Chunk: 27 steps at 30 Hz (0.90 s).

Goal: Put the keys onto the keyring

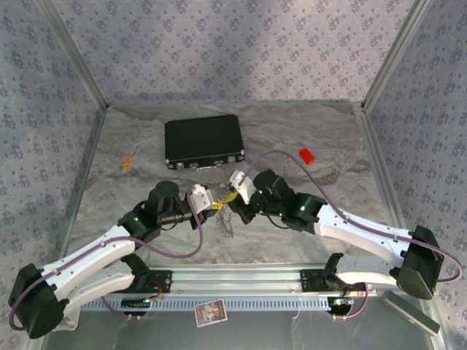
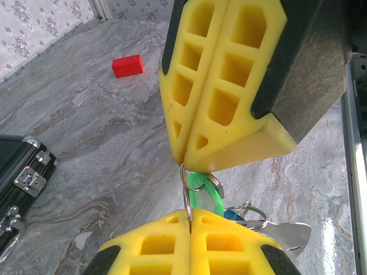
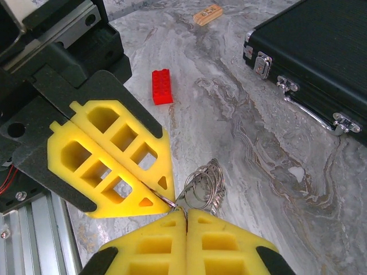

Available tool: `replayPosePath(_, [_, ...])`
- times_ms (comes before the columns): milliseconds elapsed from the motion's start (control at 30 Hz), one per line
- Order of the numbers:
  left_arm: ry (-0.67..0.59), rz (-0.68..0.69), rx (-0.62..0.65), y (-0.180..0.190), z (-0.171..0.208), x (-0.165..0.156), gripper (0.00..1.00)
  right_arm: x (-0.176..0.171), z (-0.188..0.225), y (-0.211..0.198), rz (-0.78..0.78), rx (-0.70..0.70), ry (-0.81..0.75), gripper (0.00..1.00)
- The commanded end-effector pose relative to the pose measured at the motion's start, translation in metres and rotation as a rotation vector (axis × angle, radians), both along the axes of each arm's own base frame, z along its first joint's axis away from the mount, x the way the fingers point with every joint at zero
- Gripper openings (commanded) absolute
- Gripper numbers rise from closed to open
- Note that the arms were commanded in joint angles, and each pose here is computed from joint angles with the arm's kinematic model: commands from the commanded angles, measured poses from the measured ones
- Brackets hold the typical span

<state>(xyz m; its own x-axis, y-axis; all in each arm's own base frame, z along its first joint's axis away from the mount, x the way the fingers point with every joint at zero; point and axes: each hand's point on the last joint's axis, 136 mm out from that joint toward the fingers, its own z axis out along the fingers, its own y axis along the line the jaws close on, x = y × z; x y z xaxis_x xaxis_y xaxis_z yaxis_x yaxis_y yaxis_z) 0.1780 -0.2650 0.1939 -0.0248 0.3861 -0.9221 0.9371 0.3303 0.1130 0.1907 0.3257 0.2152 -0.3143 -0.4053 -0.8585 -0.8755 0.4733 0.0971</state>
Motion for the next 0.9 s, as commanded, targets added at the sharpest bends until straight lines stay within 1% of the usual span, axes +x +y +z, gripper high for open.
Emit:
replayPosePath(0, [-0.050,-0.057,-0.052,-0.008,0.026,-0.007,0.00,0.011,0.004,-0.001,-0.048,-0.003,-0.015,0.00])
replayPosePath(400, [-0.019,-0.044,-0.086,-0.009,0.030,-0.007,0.00,0.011,0.010,0.002,-0.033,0.018,-0.023,0.00])
replayPosePath(600, [0.001,-0.024,-0.124,-0.010,0.030,-0.005,0.00,0.009,0.014,0.006,-0.015,0.044,-0.015,0.00])
replayPosePath(867, [0.010,-0.019,-0.132,-0.010,0.030,-0.005,0.00,0.014,0.011,0.004,-0.033,0.041,-0.013,0.00])
